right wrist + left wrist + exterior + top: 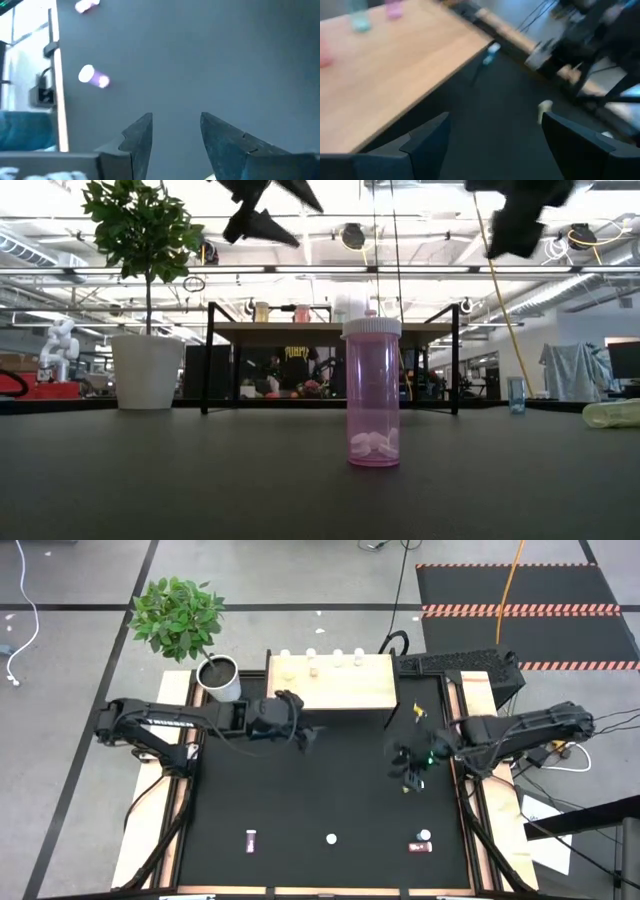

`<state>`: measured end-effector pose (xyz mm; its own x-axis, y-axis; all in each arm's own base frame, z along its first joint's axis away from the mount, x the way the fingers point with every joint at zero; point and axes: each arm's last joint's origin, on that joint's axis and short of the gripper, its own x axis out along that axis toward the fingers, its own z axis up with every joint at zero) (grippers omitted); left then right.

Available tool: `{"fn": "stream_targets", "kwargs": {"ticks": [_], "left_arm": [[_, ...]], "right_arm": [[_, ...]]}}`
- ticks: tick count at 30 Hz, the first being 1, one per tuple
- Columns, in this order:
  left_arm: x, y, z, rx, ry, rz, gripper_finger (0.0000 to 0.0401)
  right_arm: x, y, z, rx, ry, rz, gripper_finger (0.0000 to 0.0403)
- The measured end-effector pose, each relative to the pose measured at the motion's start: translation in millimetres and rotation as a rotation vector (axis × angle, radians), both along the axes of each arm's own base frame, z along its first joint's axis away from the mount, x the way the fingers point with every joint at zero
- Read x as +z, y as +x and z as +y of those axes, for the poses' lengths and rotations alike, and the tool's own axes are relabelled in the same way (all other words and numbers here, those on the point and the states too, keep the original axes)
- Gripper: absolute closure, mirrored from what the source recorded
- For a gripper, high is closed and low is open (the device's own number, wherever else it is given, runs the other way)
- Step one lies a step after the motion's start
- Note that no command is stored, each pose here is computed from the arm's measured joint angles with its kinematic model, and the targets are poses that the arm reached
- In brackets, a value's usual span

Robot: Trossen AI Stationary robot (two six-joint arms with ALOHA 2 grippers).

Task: Pick and place medicine bottles onto shelf by color
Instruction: Put the bottom blue pill bottle on the shelf aligned with the other blue pill bottle

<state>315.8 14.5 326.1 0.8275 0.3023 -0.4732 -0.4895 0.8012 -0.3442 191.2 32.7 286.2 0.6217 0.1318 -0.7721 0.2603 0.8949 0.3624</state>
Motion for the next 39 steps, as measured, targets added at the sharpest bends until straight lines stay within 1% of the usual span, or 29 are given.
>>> {"fn": "stream_targets", "kwargs": {"ticks": [2, 4, 6, 8, 10, 12, 14, 15, 19, 20, 22, 25, 26, 29, 31, 35, 37, 39], "left_arm": [[1, 6, -7, -0.024, 0.002, -0.044, 0.0089], [-3, 12, -13, -0.059, 0.032, -0.040, 0.0089], [-6, 22, -19, -0.112, 0.102, -0.060, 0.0089], [-17, 26, -26, -0.193, 0.190, 0.012, 0.0089], [-22, 33, -34, -0.266, 0.239, 0.024, 0.0089], [-31, 33, -43, -0.328, 0.230, 0.076, 0.0089], [-35, 36, -55, -0.364, 0.198, 0.063, 0.0089], [-37, 35, -61, -0.380, 0.190, 0.082, 0.0089], [-46, 37, -84, -0.447, 0.202, 0.094, 0.0089], [-49, 35, -89, -0.467, 0.210, 0.122, 0.0089], [-55, 39, -97, -0.486, 0.217, 0.118, 0.0089], [-65, 40, -107, -0.515, 0.232, 0.150, 0.0089], [-67, 43, -109, -0.522, 0.237, 0.141, 0.0089], [-76, 45, -117, -0.548, 0.247, 0.167, 0.0089], [-83, 48, -120, -0.545, 0.230, 0.173, 0.0089], [-90, 50, -123, -0.516, 0.175, 0.182, 0.0089], [-91, 49, -124, -0.505, 0.151, 0.187, 0.0089], [-91, 49, -124, -0.491, 0.129, 0.182, 0.0089]], "right_arm": [[-12, -5, 11, -0.005, 0.046, 0.051, 0.0243], [-22, -10, 23, 0.021, 0.065, 0.094, 0.0243], [-31, -17, 39, 0.108, 0.055, 0.121, 0.0243], [-39, -23, 55, 0.181, 0.054, 0.151, 0.0243], [-44, -26, 68, 0.221, 0.060, 0.166, 0.0243], [-48, -27, 76, 0.225, 0.063, 0.196, 0.0243], [-52, -27, 83, 0.207, 0.087, 0.231, 0.0243], [-53, -27, 85, 0.199, 0.107, 0.249, 0.0243], [-52, -30, 99, 0.187, 0.137, 0.295, 0.0243], [-51, -31, 104, 0.192, 0.142, 0.303, 0.0243], [-49, -36, 114, 0.217, 0.149, 0.317, 0.0243], [-51, -46, 129, 0.279, 0.126, 0.336, 0.0243], [-52, -49, 134, 0.304, 0.117, 0.341, 0.0243], [-58, -58, 142, 0.365, 0.050, 0.374, 0.0243], [-62, -62, 147, 0.402, 0.022, 0.385, 0.0242], [-66, -65, 150, 0.407, 0.002, 0.406, 0.0229], [-66, -63, 150, 0.399, 0.003, 0.397, 0.0214], [-67, -62, 150, 0.383, -0.021, 0.383, 0.0196]]}}
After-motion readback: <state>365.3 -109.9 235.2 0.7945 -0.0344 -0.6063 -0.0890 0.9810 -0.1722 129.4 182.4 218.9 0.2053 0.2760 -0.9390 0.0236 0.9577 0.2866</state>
